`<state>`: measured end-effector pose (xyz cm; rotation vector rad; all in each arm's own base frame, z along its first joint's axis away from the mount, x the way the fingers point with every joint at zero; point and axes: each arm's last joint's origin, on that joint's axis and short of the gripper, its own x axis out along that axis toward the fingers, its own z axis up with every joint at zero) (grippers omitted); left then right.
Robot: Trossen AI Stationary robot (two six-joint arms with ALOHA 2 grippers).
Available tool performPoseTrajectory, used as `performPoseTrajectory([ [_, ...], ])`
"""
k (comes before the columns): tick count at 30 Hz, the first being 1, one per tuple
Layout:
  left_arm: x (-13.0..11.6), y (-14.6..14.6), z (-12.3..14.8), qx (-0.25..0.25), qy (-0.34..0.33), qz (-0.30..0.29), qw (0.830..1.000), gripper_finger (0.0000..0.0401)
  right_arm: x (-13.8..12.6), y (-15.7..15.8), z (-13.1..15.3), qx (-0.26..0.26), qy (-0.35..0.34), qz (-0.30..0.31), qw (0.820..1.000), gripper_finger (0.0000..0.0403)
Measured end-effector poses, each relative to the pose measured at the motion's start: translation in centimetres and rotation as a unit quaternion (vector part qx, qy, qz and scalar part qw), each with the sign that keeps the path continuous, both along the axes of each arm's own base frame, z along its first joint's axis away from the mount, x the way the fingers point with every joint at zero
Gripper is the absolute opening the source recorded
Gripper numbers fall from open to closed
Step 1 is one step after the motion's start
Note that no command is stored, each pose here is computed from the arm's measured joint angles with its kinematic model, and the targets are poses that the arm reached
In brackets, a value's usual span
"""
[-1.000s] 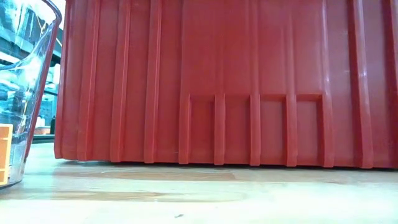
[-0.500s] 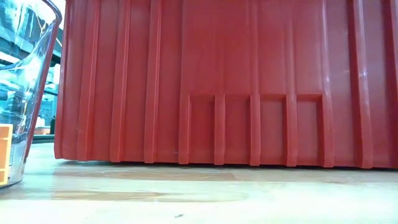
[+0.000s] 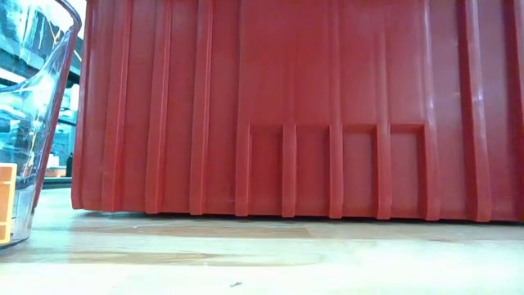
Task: Sort blocks
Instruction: Move the orange block
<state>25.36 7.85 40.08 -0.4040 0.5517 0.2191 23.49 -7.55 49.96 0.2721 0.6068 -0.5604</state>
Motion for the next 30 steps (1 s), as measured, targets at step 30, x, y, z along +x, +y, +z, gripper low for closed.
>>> performPoseTrajectory([
  [30,-6.5,2.3,3.1,0.113,-0.024,0.099,0.988,0.0346,11.3,-3.3,-13.7,0.207,0.290,0.087,0.930,0.0129],
])
